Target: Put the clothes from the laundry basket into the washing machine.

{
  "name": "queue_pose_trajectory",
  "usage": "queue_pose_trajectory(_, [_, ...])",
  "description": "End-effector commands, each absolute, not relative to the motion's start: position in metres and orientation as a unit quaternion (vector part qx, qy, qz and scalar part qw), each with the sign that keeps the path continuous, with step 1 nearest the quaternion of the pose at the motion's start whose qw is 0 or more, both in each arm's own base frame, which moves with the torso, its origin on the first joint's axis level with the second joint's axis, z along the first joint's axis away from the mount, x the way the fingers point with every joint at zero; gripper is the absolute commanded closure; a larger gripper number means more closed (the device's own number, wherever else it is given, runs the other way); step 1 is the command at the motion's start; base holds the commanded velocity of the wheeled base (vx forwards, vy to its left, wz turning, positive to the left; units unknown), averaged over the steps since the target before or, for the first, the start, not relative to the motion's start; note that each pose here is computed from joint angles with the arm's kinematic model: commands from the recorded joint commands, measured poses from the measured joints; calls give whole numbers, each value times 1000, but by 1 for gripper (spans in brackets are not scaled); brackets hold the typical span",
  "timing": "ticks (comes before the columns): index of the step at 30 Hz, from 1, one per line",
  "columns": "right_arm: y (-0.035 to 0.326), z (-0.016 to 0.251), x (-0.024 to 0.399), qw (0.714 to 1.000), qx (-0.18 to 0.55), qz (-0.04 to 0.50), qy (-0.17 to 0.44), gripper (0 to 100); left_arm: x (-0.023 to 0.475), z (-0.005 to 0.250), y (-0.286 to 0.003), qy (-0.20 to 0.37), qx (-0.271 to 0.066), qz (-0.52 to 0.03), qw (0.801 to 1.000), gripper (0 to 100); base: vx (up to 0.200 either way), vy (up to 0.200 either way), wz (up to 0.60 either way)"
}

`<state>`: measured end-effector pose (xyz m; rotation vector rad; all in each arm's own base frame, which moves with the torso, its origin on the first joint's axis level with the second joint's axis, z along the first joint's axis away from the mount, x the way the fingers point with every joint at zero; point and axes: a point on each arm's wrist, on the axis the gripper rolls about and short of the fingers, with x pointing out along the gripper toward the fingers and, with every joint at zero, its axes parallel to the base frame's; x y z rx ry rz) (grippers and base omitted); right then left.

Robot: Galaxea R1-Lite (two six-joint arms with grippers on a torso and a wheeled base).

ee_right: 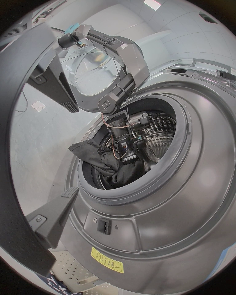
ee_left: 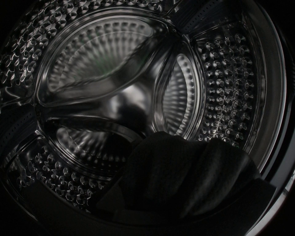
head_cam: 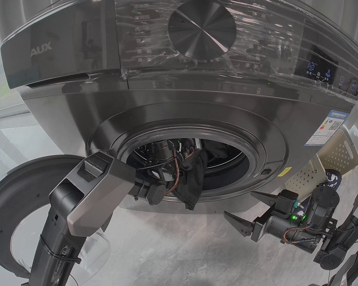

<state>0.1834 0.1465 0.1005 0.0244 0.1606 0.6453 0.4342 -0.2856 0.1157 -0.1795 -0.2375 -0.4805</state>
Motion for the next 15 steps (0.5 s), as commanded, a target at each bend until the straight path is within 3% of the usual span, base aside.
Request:
queue_pose_trajectory(1, [146, 100, 184, 945, 12, 316, 79, 0, 437, 110, -284, -113, -87, -231, 962, 100, 0, 0, 0])
queue_pose_trajectory(3, [146, 100, 184, 945, 12, 316, 79, 0, 436, 111, -284, -111, -87, -229, 963, 100, 0, 0, 0])
queue_pose_trajectory(4, [147, 100, 184, 945, 12, 317, 79, 0, 433, 115, -284, -111, -87, -230, 963, 0, 0, 0, 0])
queue_pose_trajectory(10, [146, 100, 184, 945, 12, 316, 78, 0, 423, 120, -284, -89, -83, -236, 964, 0, 0, 0, 0])
queue_pose_trajectory(15, [146, 101, 184, 945, 13, 317, 76, 0, 406, 102, -282, -18, -56, -248, 967, 0, 0, 0, 0])
